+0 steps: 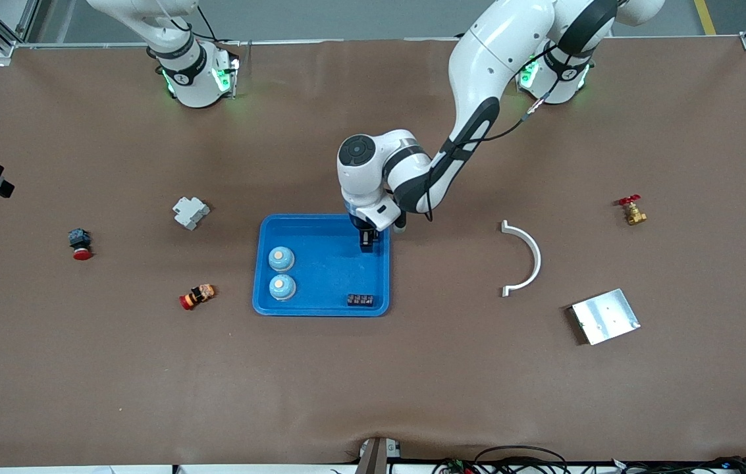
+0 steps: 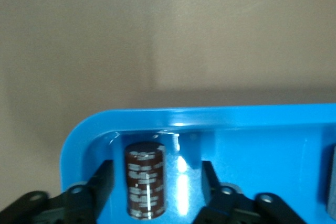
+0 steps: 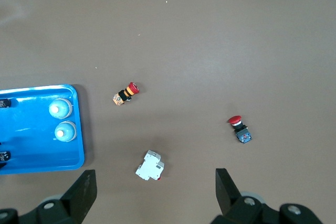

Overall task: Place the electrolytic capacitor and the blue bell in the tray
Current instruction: 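Open the left gripper to release the capacitor in the tray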

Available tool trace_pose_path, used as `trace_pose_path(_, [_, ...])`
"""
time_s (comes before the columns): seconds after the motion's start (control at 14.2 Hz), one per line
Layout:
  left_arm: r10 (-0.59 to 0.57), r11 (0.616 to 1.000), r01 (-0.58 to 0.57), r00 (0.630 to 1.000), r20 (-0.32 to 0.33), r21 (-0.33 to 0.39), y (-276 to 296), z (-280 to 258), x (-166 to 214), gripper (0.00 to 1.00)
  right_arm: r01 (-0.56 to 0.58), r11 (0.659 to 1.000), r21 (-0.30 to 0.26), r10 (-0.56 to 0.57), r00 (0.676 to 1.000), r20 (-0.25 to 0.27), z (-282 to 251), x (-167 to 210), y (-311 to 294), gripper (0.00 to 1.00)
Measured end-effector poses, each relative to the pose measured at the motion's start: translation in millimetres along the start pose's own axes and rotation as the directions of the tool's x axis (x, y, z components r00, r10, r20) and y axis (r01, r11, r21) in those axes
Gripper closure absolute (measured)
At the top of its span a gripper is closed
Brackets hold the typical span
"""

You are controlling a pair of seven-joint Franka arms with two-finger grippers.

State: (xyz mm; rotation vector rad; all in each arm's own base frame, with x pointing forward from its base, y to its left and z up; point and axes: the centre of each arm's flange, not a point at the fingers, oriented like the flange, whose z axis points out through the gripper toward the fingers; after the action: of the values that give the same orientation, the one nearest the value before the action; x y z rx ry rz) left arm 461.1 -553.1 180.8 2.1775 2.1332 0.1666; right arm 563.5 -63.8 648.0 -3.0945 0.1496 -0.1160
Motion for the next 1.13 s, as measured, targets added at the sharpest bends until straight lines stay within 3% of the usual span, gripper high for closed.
trace_pose_path(0.14, [-0.006,1.0,0.006,1.0,0.008,-0.012,7.4,-6.8,-1.3,0.01,-0.001,1.0,0.0,0.001,1.0,-0.003,-1.0,0.1,0.4,0.0])
trace_pose_path(0.21, [-0.011,1.0,0.011,1.0,0.006,-0.016,11.9,-11.3,-1.9,0.0,0.0,1.0,0.0,0.0,1.0,-0.003,-1.1,0.2,0.2,0.0])
trace_pose_path(0.42, [-0.033,0.999,0.033,0.999,-0.001,-0.029,29.8,-27.2,1.4,0.0,0.0,1.0,-0.006,0.0,1.0,0.0,0.4,0.9,0.6,0.0])
trace_pose_path(0.71, [-0.01,0.999,0.01,1.0,-0.004,-0.045,59.9,-43.4,22.2,0.0,0.034,0.996,-0.08,-0.034,0.999,0.004,1.4,1.5,-9.7,0.0])
trace_pose_path(1.13, [0.081,0.995,-0.081,0.997,-0.013,-0.063,89.6,-64.3,47.7,0.0,0.04,0.995,-0.088,-0.04,0.999,0.005,2.0,1.9,-12.1,0.0])
